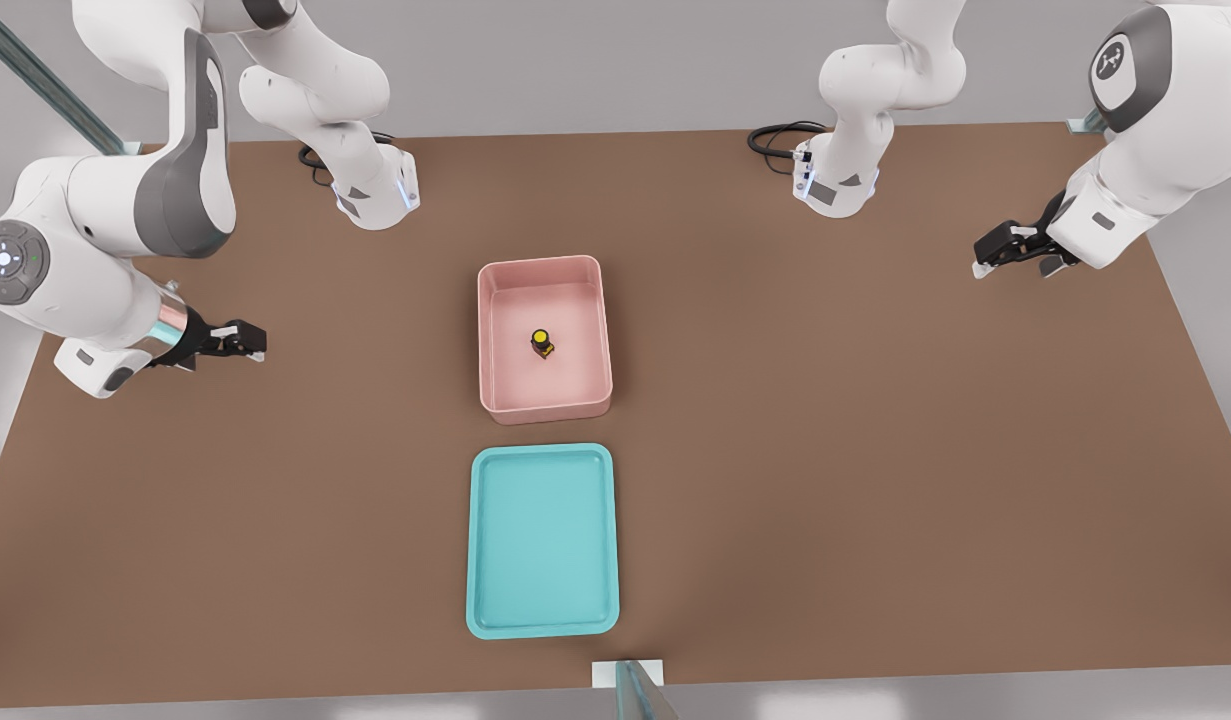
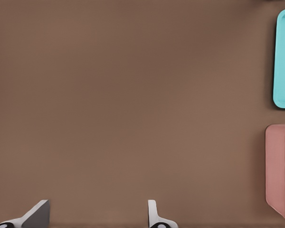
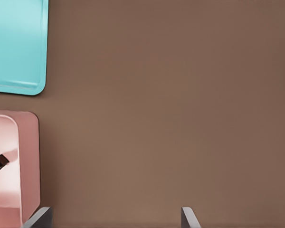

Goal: The left arm remains still, and the right arm places the button from the box into the tray

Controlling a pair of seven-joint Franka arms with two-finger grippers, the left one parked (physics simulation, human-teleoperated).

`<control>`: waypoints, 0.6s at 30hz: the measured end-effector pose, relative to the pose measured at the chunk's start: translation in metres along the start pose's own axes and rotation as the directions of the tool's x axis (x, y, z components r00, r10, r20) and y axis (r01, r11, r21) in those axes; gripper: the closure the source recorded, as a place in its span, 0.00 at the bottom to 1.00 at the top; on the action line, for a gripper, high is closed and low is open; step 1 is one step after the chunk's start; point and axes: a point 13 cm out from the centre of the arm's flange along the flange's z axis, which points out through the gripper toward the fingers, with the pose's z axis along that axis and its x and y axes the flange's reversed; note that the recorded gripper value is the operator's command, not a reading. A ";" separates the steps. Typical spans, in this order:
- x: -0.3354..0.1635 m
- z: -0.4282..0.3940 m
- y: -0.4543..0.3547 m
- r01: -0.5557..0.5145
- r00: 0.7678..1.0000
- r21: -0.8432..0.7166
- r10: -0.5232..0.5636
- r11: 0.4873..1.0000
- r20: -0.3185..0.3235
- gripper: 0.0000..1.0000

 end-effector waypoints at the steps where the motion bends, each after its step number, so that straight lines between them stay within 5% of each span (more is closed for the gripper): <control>1: 0.000 0.001 0.000 0.002 1.000 0.000 -0.002 1.000 -0.001 0.00; 6: -0.013 0.037 0.062 0.093 0.993 -0.023 -0.094 0.995 -0.073 0.00; 11: 0.022 0.147 0.265 0.277 0.935 -0.026 -0.276 0.960 -0.224 0.00; 18: 0.068 0.246 0.334 0.101 0.976 0.050 -0.090 0.994 -0.197 0.00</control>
